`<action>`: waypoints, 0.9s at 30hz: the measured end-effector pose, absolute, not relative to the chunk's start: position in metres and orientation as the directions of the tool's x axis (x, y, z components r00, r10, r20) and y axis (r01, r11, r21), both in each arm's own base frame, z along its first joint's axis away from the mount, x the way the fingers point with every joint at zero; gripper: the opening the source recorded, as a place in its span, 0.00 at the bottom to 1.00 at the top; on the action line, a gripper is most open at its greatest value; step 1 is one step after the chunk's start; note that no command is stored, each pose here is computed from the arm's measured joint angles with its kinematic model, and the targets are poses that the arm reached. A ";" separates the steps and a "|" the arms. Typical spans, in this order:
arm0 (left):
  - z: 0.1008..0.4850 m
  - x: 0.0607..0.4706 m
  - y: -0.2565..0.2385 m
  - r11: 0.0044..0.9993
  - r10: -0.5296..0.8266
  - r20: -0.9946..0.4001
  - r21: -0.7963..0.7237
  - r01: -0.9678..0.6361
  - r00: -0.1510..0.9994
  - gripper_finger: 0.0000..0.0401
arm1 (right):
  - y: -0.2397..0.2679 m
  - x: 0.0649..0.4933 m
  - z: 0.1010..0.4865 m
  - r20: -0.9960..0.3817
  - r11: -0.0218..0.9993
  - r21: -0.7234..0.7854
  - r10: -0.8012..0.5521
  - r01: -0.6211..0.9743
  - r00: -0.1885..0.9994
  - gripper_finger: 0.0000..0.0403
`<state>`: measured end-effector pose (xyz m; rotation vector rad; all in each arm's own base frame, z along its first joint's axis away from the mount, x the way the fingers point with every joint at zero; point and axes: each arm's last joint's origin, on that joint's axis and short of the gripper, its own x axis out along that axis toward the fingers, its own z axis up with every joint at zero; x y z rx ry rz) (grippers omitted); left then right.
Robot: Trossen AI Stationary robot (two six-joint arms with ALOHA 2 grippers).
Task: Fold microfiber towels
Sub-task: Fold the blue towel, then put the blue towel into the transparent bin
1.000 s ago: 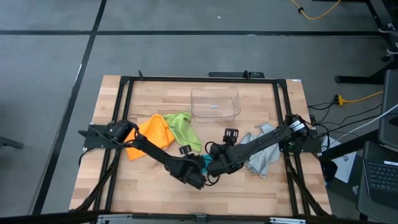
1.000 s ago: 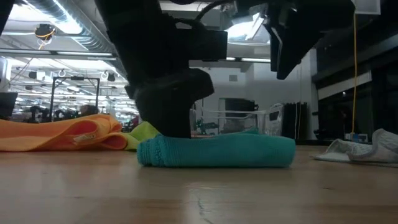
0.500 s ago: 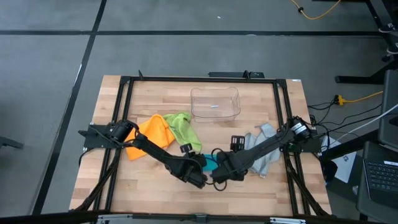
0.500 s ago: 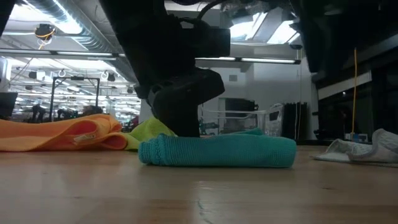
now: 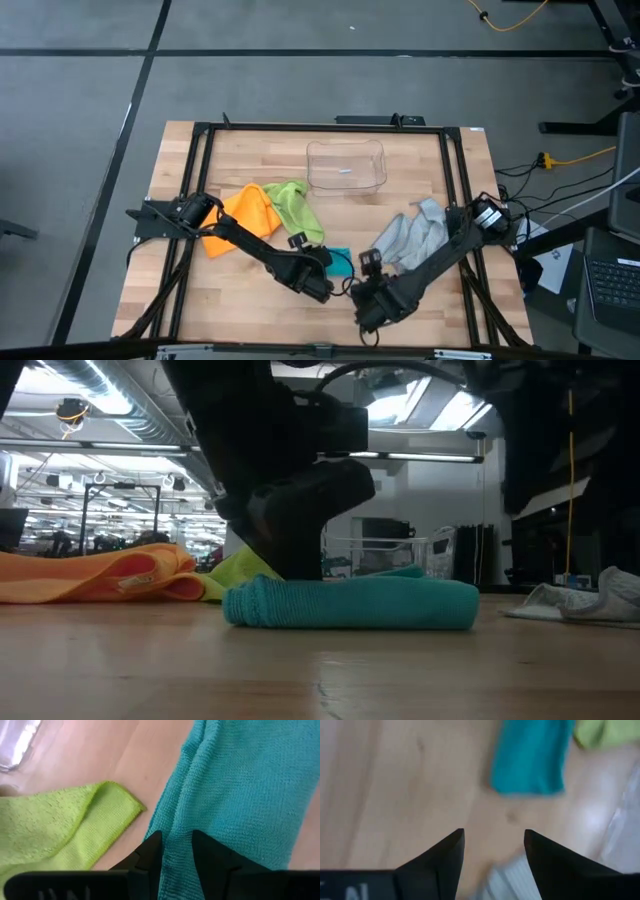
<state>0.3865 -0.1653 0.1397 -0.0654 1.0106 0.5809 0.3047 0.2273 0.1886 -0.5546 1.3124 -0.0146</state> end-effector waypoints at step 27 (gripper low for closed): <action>0.211 0.364 -0.146 0.841 0.455 -0.802 0.245 -0.482 0.386 0.25 | 0.197 0.342 0.130 -0.740 0.936 -0.346 -0.227 -0.069 0.633 0.52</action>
